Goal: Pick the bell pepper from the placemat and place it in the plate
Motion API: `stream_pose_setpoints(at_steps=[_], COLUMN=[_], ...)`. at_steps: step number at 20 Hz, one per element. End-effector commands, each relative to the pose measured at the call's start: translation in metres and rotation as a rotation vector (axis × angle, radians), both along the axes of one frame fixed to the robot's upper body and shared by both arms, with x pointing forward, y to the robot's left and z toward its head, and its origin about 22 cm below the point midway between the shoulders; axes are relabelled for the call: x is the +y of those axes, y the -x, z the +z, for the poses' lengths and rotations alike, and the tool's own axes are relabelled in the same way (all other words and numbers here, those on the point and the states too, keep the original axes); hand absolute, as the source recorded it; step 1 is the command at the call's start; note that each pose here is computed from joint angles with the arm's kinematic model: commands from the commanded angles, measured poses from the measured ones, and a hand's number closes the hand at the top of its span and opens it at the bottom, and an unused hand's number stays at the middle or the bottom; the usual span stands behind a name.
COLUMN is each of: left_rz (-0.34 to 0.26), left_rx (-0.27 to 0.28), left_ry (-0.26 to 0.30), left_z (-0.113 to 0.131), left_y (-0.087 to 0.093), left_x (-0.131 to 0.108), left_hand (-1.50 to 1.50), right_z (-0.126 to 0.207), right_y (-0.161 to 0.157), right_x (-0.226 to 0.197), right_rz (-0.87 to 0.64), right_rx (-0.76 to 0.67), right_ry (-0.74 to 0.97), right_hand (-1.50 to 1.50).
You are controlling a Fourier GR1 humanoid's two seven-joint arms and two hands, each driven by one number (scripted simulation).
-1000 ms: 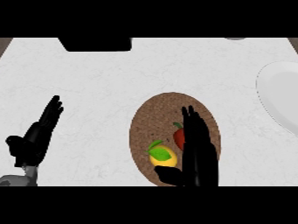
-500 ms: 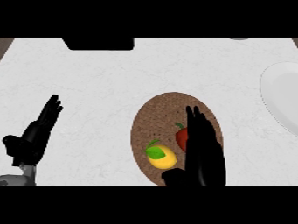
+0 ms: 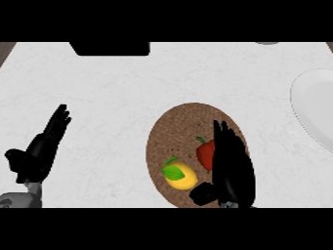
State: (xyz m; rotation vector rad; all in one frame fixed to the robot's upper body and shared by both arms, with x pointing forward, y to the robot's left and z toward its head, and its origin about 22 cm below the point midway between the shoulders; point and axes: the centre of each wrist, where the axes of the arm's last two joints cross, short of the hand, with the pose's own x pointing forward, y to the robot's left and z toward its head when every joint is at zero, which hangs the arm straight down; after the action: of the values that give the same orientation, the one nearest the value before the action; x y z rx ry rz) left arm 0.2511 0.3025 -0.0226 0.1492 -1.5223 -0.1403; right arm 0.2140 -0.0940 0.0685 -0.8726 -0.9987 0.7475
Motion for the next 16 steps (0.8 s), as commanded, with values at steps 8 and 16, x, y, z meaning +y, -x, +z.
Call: stream_pose_setpoints(at_steps=[8, 16], left_rz=[-0.011, 0.002], left_rx=[-0.008, 0.007], left_ry=[0.007, 0.0], left_z=[0.008, 0.001], left_y=[-0.005, 0.003], left_x=[0.008, -0.021], left_hand=[0.0, 0.0], right_z=[-0.045, -0.049], right_y=[-0.043, -0.04], right_x=[-0.011, 0.002], right_rz=[-0.101, 0.026], right_rx=[0.093, 0.174], right_ry=[0.091, 0.049], right_hand=[-1.5, 1.5])
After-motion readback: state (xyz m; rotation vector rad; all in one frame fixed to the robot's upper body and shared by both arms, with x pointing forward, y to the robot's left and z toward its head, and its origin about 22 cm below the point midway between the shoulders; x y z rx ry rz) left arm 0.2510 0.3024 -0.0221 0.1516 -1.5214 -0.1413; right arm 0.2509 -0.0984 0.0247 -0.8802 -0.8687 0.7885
